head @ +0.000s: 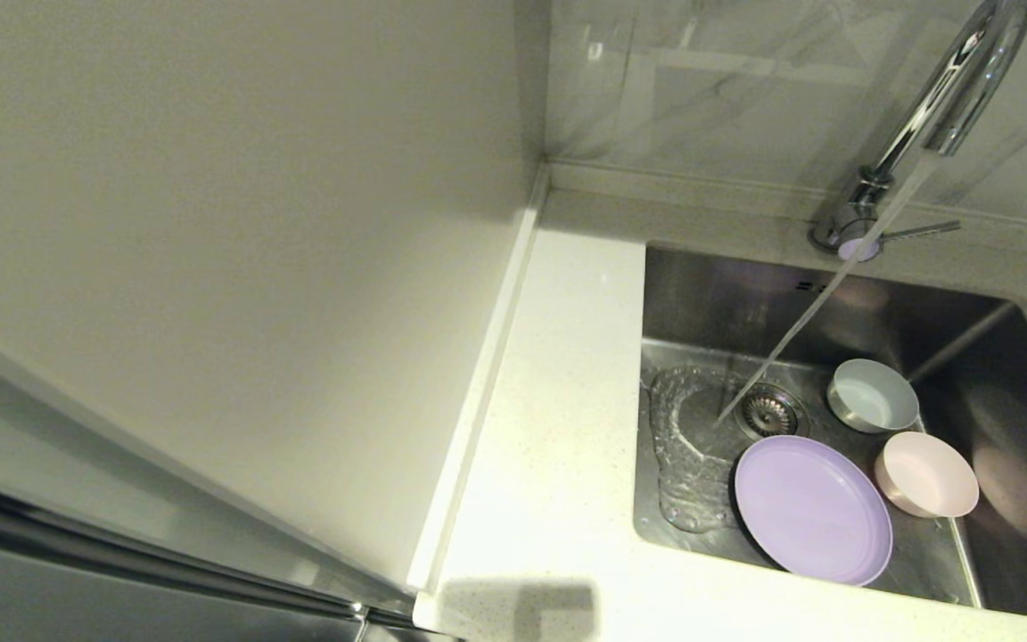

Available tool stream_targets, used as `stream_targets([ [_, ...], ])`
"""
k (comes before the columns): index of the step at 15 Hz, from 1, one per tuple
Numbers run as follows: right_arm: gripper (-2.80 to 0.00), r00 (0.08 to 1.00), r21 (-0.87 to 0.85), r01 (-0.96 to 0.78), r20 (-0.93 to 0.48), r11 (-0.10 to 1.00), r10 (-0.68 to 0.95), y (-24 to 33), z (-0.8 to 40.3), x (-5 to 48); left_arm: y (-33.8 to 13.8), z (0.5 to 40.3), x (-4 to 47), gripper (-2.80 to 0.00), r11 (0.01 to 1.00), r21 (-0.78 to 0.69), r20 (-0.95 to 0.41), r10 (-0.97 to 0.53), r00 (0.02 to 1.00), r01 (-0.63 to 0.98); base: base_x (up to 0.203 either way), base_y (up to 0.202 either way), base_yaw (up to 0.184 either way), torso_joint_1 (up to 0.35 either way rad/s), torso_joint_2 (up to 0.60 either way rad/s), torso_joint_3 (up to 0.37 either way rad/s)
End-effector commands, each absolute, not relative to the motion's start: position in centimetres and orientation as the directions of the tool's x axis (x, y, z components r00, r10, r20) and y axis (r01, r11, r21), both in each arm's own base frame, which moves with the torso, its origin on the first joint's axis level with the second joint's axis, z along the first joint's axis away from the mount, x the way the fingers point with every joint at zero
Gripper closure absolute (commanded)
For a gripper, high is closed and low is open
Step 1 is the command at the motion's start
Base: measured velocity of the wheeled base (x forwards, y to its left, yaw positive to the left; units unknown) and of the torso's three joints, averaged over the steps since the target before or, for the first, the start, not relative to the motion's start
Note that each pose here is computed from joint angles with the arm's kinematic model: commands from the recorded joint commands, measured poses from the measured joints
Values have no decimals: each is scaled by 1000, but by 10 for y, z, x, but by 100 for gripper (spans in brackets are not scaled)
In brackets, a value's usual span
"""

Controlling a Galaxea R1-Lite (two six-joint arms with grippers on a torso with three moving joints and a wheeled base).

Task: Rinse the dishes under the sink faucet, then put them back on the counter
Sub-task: Wait for the water to rinse the bowl

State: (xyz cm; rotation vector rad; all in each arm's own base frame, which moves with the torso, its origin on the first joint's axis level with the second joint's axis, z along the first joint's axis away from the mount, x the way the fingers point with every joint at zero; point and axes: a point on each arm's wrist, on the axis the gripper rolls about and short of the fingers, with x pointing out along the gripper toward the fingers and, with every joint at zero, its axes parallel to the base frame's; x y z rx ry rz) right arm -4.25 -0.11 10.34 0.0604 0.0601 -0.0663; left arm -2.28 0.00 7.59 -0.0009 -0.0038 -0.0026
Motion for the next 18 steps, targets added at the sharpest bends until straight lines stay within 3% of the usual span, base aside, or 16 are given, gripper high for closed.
stream_targets([
  [1,0,997,13,64,-47,998,-64,-1,86,-30,0,75,-23,0,1000,-2,2,-2,1000,2,0,0,0,0,0,0],
  [6,0,998,-10,32,47,999,-31,0,82,-24,0,75,-23,0,1000,-2,2,-3,1000,3,0,0,0,0,0,0],
  [18,0,1000,26,29,11,999,-29,-1,77,-23,0,75,-23,0,1000,-2,2,-3,1000,3,0,0,0,0,0,0],
])
